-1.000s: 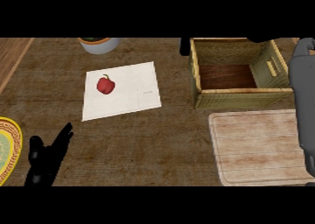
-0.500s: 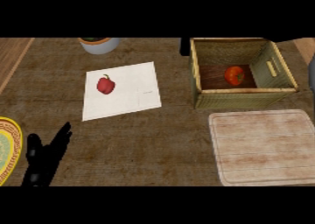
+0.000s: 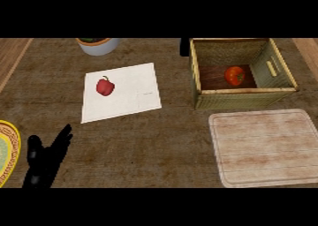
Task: Pick the tomato from the cutting board and place it in the basket
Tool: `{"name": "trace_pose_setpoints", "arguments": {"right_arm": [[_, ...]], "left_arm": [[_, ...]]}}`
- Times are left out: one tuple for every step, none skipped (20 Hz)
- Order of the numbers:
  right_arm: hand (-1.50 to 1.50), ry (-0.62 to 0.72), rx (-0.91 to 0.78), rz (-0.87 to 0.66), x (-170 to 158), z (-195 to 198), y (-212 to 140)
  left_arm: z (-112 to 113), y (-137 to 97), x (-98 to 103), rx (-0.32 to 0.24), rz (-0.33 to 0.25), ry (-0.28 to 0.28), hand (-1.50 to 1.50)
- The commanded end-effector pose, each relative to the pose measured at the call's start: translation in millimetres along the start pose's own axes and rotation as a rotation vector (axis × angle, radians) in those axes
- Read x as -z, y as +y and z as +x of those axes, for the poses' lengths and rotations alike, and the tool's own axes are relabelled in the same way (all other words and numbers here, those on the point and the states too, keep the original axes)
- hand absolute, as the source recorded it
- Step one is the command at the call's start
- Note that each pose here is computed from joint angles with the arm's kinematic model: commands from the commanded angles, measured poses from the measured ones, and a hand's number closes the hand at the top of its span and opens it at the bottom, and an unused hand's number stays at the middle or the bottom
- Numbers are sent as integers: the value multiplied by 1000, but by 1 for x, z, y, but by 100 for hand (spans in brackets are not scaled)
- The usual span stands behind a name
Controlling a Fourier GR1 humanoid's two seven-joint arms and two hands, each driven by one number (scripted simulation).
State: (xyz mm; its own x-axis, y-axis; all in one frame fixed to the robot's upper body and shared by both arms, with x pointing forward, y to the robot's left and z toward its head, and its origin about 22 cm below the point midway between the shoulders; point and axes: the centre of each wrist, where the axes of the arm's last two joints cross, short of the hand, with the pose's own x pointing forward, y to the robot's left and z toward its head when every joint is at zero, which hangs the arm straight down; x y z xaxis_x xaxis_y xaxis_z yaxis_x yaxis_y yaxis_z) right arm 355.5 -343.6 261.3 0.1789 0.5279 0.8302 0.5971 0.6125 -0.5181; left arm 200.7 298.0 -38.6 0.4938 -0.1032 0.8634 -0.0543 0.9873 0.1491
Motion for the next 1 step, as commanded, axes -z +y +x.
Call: {"name": "trace_pose_setpoints", "arguments": {"right_arm": [[-150,36,24,-34,5,-19,-40]], "left_arm": [[-10,-2,7,-9,0,51,0]]}}
